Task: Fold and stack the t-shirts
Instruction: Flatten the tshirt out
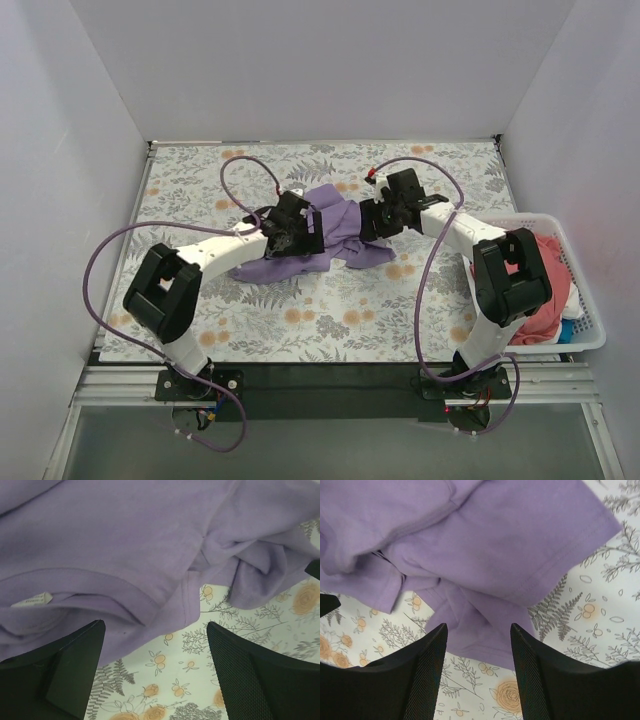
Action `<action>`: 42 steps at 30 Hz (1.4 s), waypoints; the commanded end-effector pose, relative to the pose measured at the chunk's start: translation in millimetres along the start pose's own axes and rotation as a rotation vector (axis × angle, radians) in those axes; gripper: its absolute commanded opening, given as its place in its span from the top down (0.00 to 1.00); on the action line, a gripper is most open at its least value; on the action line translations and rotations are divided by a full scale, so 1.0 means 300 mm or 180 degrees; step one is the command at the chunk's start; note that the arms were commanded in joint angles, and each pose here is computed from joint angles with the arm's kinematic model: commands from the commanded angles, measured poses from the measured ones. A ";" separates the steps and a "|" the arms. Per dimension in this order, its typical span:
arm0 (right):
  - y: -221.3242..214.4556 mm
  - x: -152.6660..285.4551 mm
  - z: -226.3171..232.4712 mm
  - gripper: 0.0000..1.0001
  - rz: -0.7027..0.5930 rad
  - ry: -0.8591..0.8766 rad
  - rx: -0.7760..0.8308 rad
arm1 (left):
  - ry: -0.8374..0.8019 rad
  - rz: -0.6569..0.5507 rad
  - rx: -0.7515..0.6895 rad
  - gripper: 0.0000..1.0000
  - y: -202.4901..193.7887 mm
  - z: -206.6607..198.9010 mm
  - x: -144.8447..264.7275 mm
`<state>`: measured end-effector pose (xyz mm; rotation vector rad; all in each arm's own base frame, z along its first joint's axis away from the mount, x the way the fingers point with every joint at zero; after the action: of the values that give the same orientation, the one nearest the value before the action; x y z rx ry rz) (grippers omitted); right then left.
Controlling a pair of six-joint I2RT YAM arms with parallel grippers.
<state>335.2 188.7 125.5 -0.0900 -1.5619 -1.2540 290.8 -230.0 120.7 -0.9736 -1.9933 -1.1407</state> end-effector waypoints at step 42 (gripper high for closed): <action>-0.148 0.001 0.116 0.60 0.0133 0.0048 -0.0211 | 0.0743 -0.1842 -0.0096 0.15 0.753 -0.073 -0.008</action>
<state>280.4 189.1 76.9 -0.2099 -1.4750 -1.2310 527.0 -145.2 183.4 -0.1790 -1.9700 -1.6607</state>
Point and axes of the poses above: each gripper's point midway between its finger pads, its own x axis back along the fingers, its own z axis along the line the jaws close on, y = z × x, the point moved 6 cm from there along x, back along the fingers, and after that the axes turned 14 degrees about x, right-handed, at the moved point
